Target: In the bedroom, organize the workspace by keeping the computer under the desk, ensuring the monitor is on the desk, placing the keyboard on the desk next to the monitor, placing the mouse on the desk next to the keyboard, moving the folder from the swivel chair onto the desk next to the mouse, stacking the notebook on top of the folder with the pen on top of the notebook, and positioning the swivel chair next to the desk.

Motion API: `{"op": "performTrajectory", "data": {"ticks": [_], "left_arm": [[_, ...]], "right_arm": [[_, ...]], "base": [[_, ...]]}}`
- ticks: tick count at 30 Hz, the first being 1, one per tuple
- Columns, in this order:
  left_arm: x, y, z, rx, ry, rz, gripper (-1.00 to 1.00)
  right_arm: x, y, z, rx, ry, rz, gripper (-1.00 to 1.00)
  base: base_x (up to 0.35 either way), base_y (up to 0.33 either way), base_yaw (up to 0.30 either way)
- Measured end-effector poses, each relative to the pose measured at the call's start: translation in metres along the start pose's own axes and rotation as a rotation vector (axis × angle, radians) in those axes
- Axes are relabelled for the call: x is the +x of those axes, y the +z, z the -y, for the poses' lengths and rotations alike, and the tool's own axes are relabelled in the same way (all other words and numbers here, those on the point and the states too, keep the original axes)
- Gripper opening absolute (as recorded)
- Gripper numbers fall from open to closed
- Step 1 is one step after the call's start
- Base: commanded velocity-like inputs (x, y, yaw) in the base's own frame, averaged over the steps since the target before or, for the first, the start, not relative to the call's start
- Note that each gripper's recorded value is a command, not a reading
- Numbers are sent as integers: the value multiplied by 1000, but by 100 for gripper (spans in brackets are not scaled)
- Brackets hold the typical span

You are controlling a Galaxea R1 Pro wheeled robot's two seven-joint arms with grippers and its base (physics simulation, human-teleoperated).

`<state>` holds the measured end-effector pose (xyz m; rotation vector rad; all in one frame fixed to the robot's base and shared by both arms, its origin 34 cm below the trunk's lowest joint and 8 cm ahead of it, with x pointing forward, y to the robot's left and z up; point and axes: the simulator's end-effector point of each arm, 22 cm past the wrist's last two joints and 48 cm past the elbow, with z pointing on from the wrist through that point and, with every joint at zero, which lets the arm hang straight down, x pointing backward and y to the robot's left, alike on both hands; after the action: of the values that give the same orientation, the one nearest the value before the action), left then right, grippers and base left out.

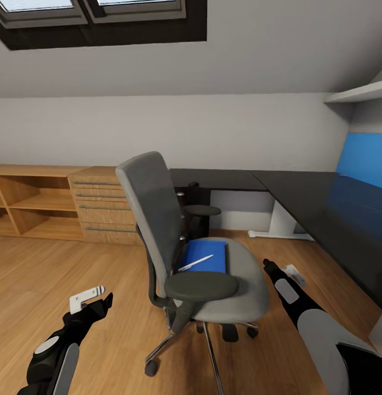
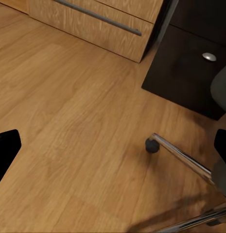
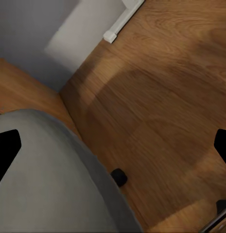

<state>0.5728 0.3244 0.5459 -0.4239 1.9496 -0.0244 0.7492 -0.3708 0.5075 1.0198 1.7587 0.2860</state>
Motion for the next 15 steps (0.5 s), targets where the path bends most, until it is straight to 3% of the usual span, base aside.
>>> {"op": "performTrajectory", "data": {"ticks": [15], "left_arm": [[0,0,0,0,0,0,100]], "right_arm": [[4,0,2,7,22,-17,100]], "base": [[2,0,0]]}}
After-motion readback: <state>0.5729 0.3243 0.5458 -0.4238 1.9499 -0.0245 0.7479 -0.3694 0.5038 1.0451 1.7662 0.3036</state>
